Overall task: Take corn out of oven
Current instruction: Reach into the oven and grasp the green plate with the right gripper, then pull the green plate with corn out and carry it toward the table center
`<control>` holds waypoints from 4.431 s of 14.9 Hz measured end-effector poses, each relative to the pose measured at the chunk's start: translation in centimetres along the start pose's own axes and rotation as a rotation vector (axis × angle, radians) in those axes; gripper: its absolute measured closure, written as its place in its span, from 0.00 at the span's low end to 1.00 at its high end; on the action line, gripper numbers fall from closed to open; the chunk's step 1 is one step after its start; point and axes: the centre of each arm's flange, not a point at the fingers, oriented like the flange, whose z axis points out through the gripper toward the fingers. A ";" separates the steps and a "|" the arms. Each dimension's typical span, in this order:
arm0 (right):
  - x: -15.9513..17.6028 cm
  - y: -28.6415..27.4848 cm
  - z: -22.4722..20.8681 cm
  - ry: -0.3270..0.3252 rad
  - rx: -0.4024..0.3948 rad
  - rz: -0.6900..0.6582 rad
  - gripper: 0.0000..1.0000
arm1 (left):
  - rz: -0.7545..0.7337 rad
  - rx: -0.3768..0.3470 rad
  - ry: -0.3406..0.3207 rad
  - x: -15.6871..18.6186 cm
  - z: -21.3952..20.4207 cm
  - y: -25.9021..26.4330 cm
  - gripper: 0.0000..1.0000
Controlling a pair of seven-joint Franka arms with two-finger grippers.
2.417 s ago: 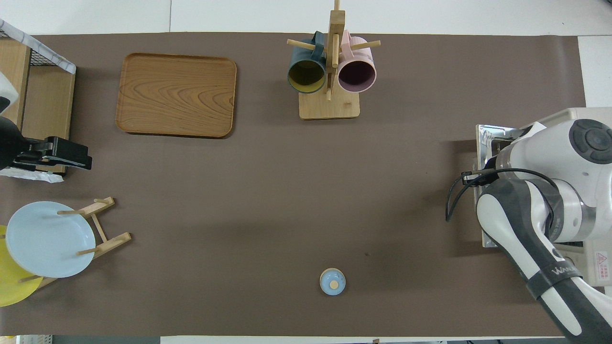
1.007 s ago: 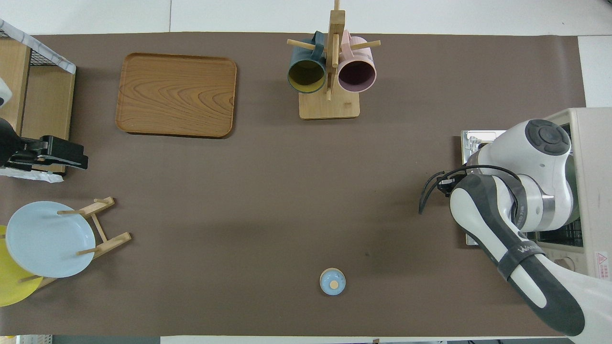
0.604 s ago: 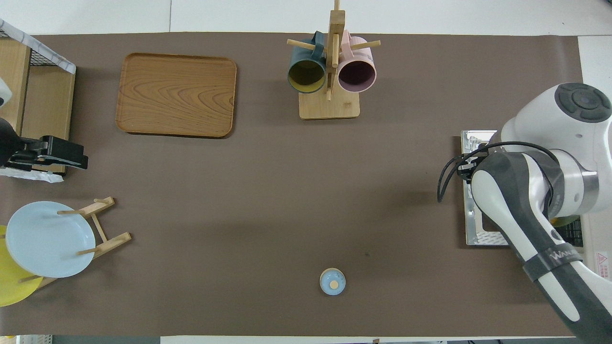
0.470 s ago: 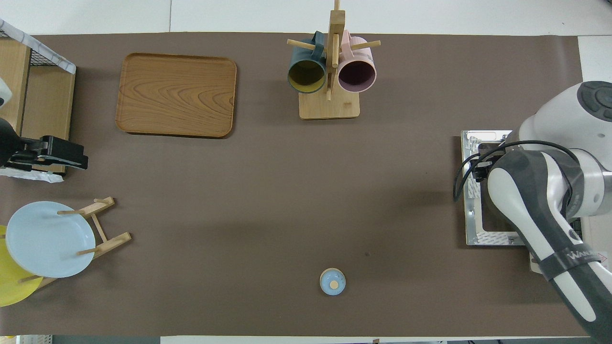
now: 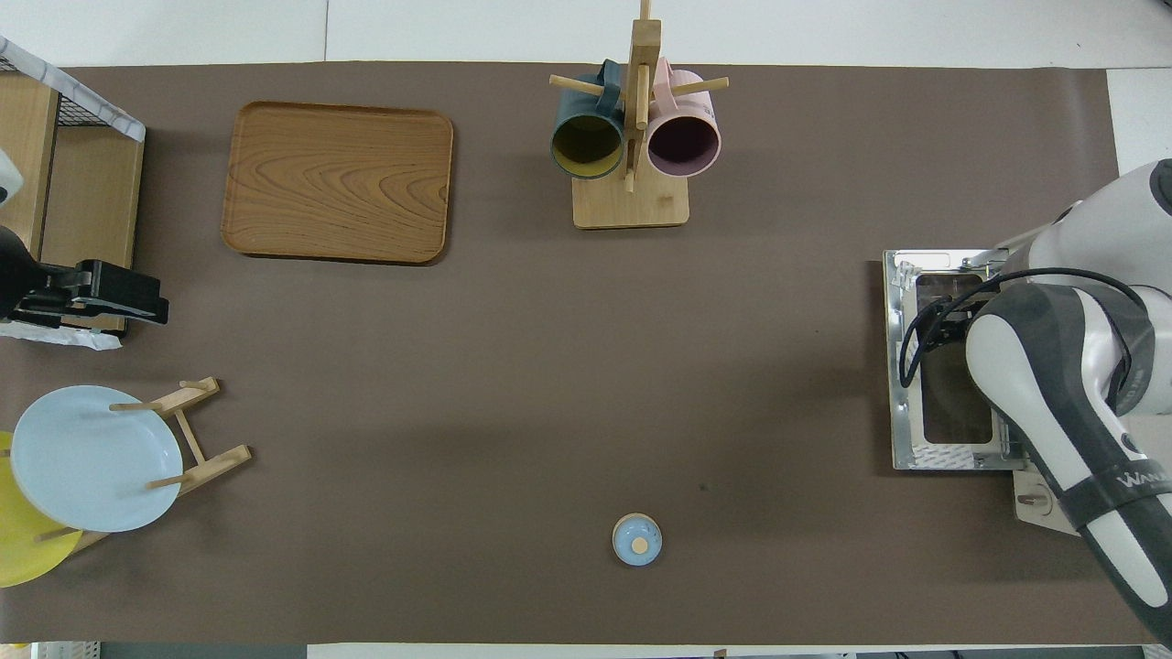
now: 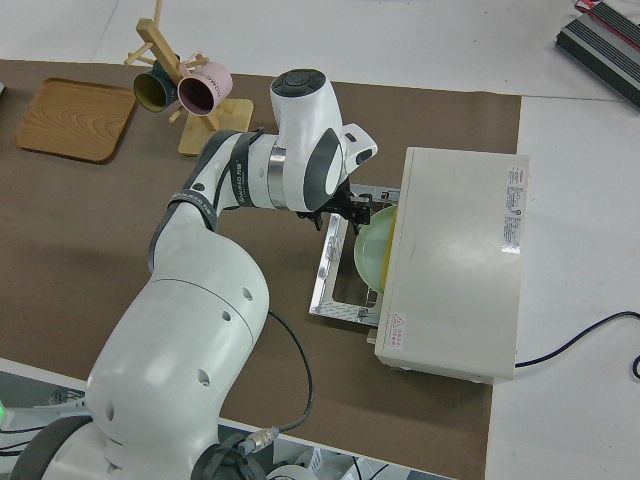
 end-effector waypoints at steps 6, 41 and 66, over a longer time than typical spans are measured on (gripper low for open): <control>-0.5 2.1 2.8 0.026 0.008 -0.004 0.24 | 0.000 0.000 0.000 0.0 0.0 0.0 0.00; -8.8 -33.2 -6.2 0.127 -0.288 -0.126 0.97 | 0.005 -0.001 0.021 0.3 0.2 0.3 0.00; -6.0 -49.7 6.3 0.166 -0.091 0.013 0.94 | 0.001 -0.003 0.067 0.9 5.3 0.1 0.00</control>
